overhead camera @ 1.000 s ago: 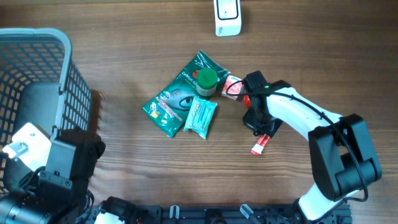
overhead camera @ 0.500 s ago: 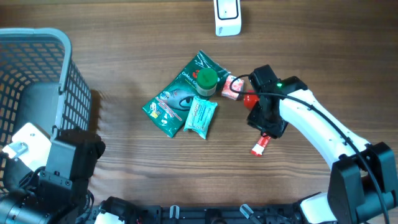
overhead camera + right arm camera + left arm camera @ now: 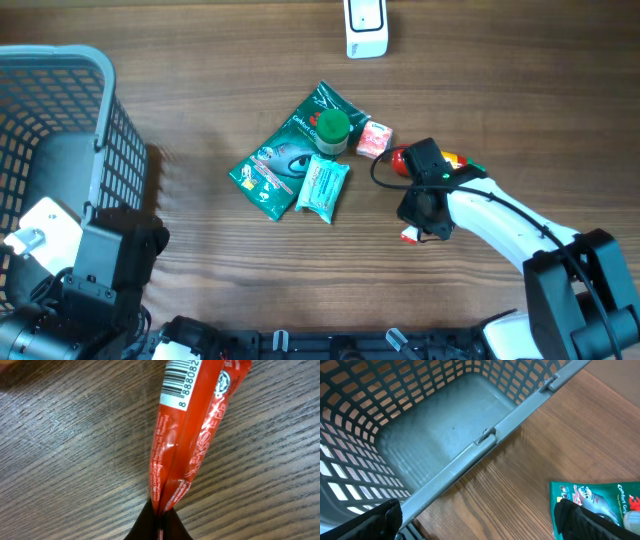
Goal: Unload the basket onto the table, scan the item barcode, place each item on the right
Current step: 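Lift the red pack and hold its barcode under the white scanner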
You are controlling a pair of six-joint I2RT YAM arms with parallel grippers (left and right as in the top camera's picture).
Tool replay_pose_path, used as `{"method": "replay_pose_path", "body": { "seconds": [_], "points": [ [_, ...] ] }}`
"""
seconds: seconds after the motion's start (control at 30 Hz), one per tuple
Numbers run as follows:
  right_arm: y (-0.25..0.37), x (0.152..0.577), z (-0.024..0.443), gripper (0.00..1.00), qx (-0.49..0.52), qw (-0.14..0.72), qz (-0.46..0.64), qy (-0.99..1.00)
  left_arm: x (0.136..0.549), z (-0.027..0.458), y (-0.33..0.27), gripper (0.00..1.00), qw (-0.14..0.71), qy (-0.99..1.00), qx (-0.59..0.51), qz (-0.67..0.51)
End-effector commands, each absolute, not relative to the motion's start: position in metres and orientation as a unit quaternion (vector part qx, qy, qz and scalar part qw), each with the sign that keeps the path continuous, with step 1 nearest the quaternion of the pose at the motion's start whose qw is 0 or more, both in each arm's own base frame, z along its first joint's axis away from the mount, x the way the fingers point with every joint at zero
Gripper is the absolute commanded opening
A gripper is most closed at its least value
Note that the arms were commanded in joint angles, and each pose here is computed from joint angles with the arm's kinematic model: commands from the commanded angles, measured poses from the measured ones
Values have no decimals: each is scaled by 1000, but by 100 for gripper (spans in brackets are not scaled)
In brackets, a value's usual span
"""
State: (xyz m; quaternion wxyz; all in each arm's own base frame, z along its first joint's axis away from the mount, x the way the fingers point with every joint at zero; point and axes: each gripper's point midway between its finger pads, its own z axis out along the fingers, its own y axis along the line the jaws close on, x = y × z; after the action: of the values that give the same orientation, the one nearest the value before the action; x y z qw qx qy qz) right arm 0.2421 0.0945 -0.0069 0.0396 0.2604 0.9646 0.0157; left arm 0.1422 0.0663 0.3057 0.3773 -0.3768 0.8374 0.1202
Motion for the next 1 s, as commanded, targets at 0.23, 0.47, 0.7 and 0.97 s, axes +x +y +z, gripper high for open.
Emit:
{"method": "replay_pose_path", "body": {
  "seconds": [0.23,0.47,0.7,0.97],
  "points": [
    [148,248,88,4,-7,105,173,979,141,306,70,100,381,830,-387,126],
    [220,194,190,4,-352,230,371,828,141,306,70,100,381,830,-387,126],
    [241,148,260,4,-556,362,445,602,141,306,70,100,381,830,-387,126],
    [231,225,195,5,-476,335,312,751,141,306,70,100,381,830,-387,126]
  ]
}}
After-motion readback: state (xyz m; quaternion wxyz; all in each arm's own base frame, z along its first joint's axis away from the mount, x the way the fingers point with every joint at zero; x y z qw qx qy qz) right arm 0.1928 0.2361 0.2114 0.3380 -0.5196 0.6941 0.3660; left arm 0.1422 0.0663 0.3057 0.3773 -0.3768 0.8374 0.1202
